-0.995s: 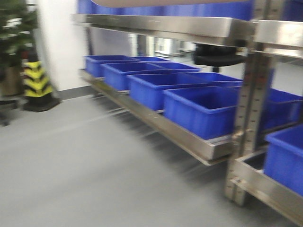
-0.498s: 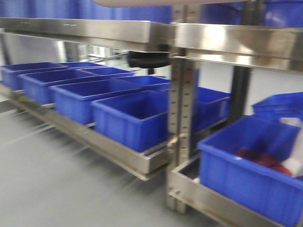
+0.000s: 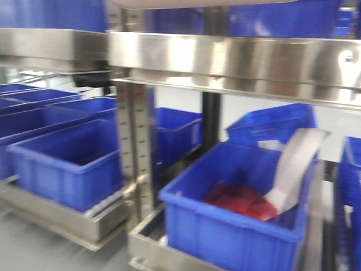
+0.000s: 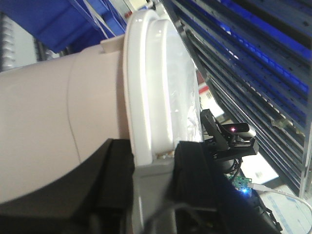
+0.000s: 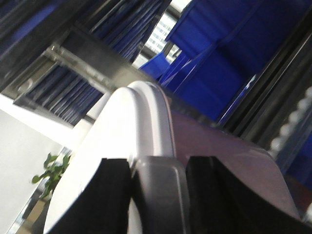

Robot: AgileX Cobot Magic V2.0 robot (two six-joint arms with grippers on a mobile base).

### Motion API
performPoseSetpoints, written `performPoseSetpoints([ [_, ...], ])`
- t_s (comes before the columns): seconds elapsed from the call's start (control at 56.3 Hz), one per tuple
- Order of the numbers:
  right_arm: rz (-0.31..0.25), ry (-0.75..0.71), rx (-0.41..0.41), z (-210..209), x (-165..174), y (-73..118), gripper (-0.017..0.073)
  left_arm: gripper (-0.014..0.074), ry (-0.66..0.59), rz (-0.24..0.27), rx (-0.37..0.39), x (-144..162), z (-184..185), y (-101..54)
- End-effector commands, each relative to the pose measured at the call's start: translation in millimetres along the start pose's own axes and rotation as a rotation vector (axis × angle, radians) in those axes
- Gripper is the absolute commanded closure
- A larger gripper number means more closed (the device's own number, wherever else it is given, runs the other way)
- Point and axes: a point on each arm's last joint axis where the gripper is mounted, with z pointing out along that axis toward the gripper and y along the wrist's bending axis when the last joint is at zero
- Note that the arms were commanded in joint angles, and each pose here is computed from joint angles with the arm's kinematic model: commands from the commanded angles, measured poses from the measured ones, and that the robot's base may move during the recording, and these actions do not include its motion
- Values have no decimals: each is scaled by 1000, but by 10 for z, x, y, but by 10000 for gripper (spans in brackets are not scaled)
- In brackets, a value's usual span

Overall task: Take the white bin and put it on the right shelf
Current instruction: 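Carry the bin with both grippers while driving to the steel shelf, then lower the bin with both grippers onto the upper roller shelf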

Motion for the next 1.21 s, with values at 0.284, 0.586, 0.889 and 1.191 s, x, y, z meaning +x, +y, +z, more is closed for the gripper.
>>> performPoseSetpoints([
  [0.284, -20, 64, -201, -89, 61, 463, 500, 720, 140, 77, 260, 161, -9, -555],
  [0.586, -19, 64, -200, -88, 61, 463, 500, 720, 140, 77, 260, 161, -9, -555],
  [0.889, -19, 62, -198, -88, 59, 461, 500, 720, 140, 77, 260, 161, -9, -555],
  [1.191, -19, 59, -195, -87, 57, 459, 500, 720, 140, 77, 260, 161, -9, -555],
])
